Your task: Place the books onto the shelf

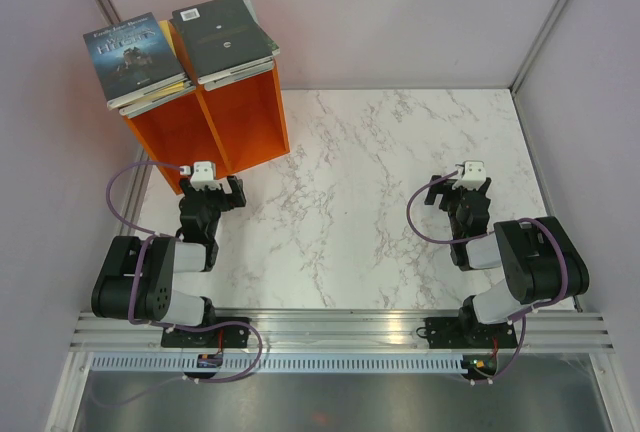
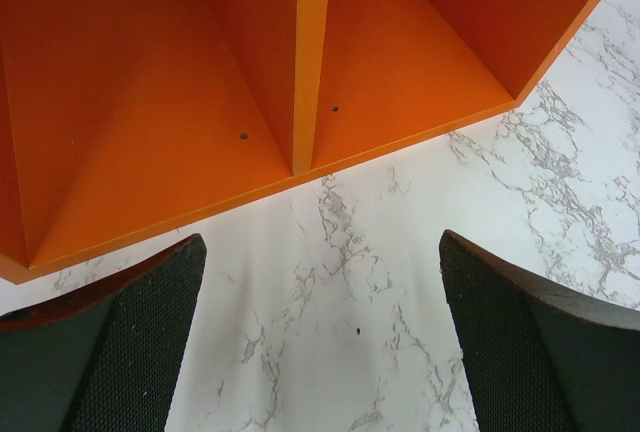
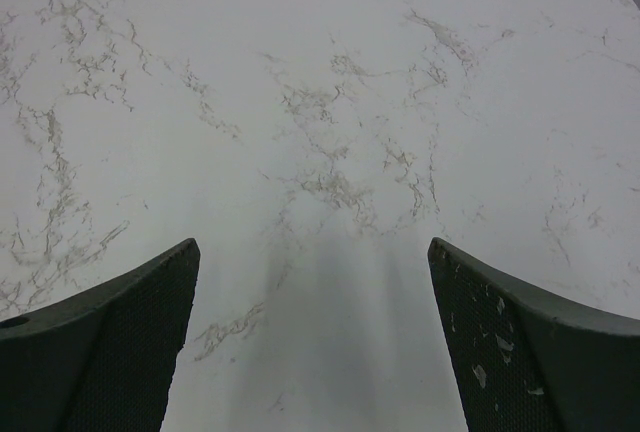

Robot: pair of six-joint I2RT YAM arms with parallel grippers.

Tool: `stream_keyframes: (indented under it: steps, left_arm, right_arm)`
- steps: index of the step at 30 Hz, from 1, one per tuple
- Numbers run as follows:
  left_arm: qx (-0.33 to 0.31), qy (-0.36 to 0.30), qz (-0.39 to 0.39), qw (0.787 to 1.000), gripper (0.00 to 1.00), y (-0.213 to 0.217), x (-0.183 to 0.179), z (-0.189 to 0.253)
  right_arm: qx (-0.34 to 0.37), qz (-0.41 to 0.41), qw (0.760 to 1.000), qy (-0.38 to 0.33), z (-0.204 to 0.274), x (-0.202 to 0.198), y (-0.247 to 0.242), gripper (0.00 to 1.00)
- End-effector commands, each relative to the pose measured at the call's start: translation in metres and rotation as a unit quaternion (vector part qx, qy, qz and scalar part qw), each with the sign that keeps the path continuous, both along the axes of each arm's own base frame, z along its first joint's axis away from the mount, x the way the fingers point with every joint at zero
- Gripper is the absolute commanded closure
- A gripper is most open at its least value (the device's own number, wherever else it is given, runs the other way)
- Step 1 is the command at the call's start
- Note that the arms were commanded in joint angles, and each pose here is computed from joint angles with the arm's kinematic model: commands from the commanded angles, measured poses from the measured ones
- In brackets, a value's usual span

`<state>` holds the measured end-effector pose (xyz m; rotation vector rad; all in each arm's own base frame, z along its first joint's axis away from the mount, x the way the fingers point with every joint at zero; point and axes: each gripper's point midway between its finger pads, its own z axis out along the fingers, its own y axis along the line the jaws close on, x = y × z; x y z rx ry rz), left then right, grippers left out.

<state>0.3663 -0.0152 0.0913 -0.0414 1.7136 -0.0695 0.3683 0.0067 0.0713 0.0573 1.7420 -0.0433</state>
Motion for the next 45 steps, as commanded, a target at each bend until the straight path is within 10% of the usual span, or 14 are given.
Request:
stream_keyframes:
  steps: [1,45]
  left_arm:
    - [0.025,-0.035,0.002,0.999,0.00,0.0038,0.0043,0.0156]
    - [0.025,-0.035,0.002,0.999,0.00,0.0038,0.0043,0.0156]
  right_arm:
    - [0.000,0.012,0.999,-0.033,0.0196,0.0110,0.0043,0.02]
    - [0.000,0.012,0.999,-0.030,0.0180,0.0113,0.0043,0.02]
